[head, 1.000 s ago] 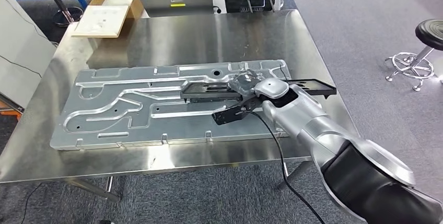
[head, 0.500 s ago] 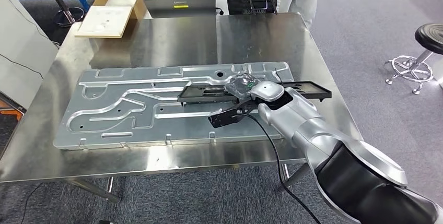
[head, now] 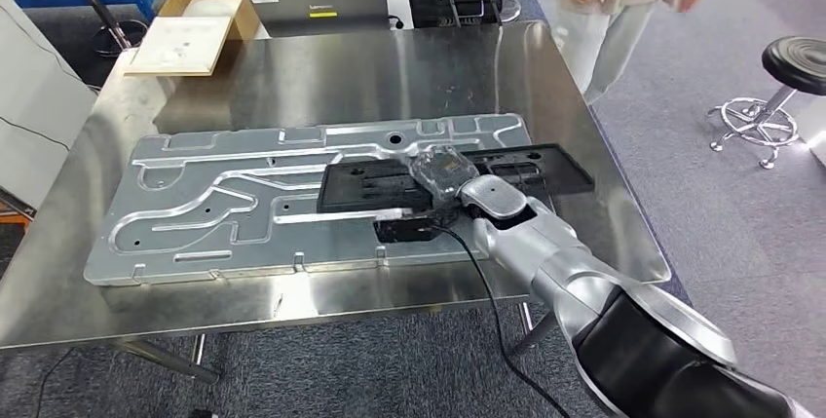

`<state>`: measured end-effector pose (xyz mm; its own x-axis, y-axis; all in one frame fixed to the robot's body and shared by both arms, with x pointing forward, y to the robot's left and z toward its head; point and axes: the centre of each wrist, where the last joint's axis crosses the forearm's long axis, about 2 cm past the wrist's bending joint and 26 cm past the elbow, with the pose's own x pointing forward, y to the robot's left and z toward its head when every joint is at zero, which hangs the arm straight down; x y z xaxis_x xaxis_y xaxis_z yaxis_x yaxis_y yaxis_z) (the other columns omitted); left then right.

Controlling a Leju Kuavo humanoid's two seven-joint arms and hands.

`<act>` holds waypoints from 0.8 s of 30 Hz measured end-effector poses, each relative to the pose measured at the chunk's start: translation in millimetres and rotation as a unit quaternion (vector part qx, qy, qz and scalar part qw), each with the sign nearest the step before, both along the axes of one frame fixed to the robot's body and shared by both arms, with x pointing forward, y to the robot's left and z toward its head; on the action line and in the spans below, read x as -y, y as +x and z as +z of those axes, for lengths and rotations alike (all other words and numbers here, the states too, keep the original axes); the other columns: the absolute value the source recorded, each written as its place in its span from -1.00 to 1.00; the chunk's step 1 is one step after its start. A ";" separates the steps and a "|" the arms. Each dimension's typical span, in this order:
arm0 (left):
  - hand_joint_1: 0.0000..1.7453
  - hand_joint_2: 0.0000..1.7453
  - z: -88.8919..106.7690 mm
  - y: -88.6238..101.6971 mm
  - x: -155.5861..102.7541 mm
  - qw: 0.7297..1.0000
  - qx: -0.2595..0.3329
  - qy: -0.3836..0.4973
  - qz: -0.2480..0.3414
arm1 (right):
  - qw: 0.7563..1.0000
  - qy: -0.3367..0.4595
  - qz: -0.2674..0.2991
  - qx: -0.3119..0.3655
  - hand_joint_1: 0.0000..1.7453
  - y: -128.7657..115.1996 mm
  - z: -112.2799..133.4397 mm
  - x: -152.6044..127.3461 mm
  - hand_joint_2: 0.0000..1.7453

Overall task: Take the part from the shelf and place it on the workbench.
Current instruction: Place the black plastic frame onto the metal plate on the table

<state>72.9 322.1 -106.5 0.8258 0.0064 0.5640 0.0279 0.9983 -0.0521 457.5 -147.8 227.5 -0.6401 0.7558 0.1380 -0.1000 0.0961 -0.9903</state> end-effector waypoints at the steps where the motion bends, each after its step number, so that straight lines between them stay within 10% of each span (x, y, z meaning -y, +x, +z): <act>1: -1.00 -1.00 0.1 0.6 0.2 1.000 0.000 0.001 -0.001 | 0.999 0.046 0.001 0.004 -1.00 1.0 5.7 0.2 -1.00; 9: -1.00 -1.00 0.6 4.5 4.2 1.000 0.003 -0.006 -0.009 | 0.955 0.294 0.026 0.019 -1.00 1.4 64.3 14.8 -1.00; 24: -1.00 -1.00 1.3 9.2 8.7 1.000 0.004 -0.011 -0.014 | 0.913 0.388 0.031 0.123 -1.00 -10.9 100.3 44.8 -1.00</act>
